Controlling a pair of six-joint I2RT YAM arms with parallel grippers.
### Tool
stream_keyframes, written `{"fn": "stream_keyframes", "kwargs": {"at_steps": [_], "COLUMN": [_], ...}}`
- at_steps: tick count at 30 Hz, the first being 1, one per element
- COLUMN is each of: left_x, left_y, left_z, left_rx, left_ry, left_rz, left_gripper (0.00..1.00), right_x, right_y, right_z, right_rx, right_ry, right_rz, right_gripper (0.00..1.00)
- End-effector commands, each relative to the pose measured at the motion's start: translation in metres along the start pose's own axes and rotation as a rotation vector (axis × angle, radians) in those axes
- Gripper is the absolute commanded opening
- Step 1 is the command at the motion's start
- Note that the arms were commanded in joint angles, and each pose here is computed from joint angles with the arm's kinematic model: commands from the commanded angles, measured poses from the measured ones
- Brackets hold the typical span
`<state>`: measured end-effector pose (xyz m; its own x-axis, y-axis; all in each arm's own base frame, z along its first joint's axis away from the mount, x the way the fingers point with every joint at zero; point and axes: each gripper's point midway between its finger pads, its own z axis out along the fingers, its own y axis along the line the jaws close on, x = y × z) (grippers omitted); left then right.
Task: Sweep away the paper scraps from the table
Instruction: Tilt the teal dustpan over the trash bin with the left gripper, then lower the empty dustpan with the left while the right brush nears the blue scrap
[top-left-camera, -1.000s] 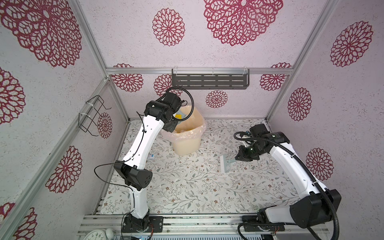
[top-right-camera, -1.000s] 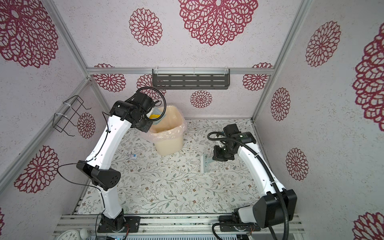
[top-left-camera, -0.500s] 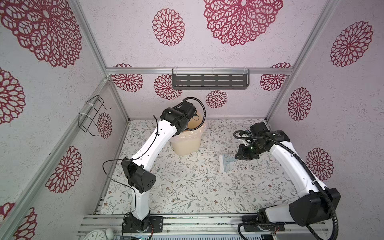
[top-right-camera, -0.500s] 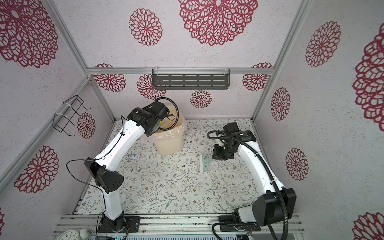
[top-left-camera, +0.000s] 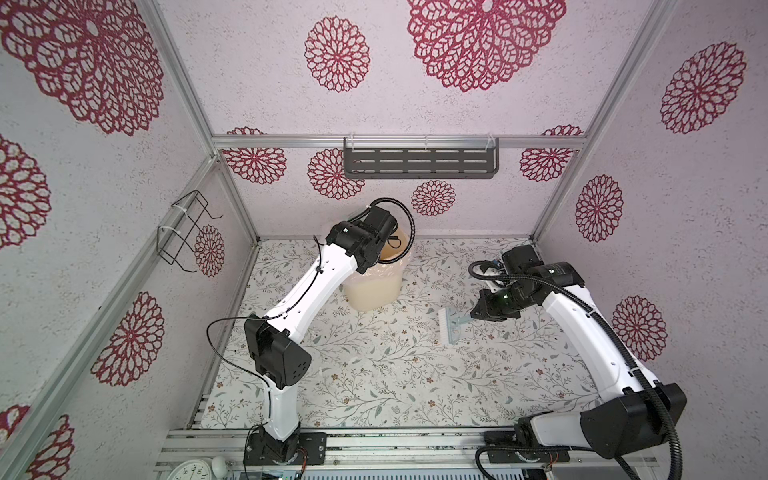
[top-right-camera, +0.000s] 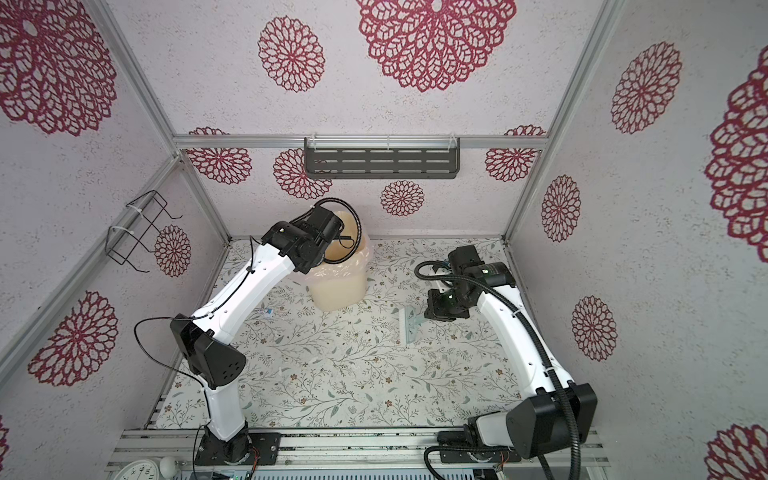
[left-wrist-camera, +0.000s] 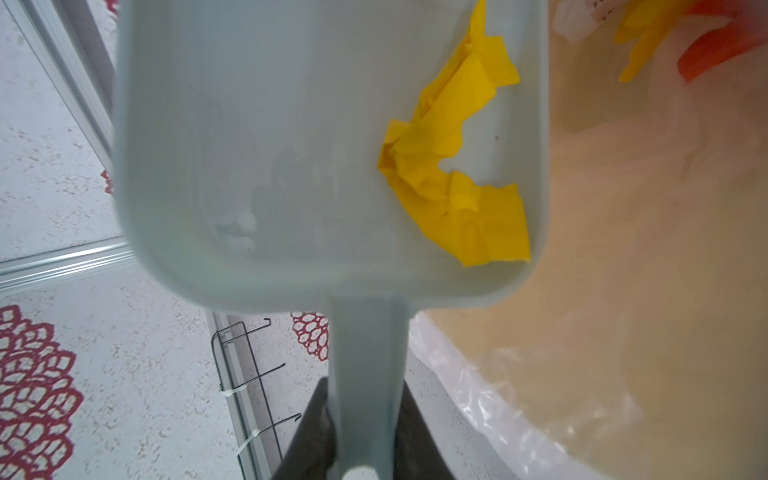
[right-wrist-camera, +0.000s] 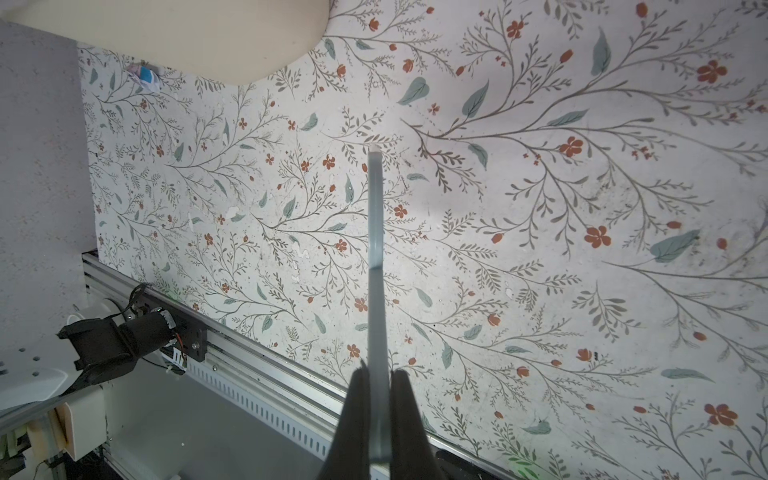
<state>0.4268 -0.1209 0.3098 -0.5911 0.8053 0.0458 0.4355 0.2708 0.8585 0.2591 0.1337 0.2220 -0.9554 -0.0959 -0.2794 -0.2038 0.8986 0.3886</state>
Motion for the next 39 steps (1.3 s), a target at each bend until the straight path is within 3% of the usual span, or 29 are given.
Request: {"fn": "stream_keyframes", "kwargs": {"at_steps": [1, 6, 13, 19, 25, 29, 34, 39], "left_x": [0.003, -0.001, -0.006, -0.001, 0.013, 0.034, 0.072, 0.126], "left_y": [0.025, 0.038, 0.033, 0.036, 0.048, 0.046, 0.035, 0.014], "left_z": [-0.018, -0.027, -0.027, -0.031, -0.05, -0.069, -0.089, -0.091], "left_rx": [-0.092, -0.176, -0.196, -0.198, -0.137, -0.041, 0.084, 0.177], "left_ry": [-0.035, -0.056, -0.071, -0.086, -0.162, -0.227, -0.283, -0.239], "left_rz": [-0.01, 0.03, 0.109, 0.073, -0.138, -0.326, -0.589, -0.801], "left_gripper": [0.0, 0.0, 0.0, 0.0, 0.0, 0.0, 0.0, 0.0], "right_x": [0.005, 0.005, 0.008, 0.011, 0.015, 0.019, 0.023, 0.027], "right_y": [0.005, 0.011, 0.018, 0.027, 0.055, 0.083, 0.128, 0.178], "right_z": [-0.009, -0.008, -0.005, -0.001, 0.01, 0.021, 0.038, 0.06], "right_rx": [0.002, 0.0, 0.013, 0.023, -0.014, -0.042, -0.037, -0.026], "right_ry": [-0.015, -0.013, -0.007, -0.006, -0.031, -0.065, -0.115, -0.179], "right_rz": [-0.013, -0.031, -0.06, -0.102, -0.215, -0.356, -0.612, -0.905], "right_gripper": [0.0, 0.0, 0.0, 0.0, 0.0, 0.0, 0.0, 0.0]}}
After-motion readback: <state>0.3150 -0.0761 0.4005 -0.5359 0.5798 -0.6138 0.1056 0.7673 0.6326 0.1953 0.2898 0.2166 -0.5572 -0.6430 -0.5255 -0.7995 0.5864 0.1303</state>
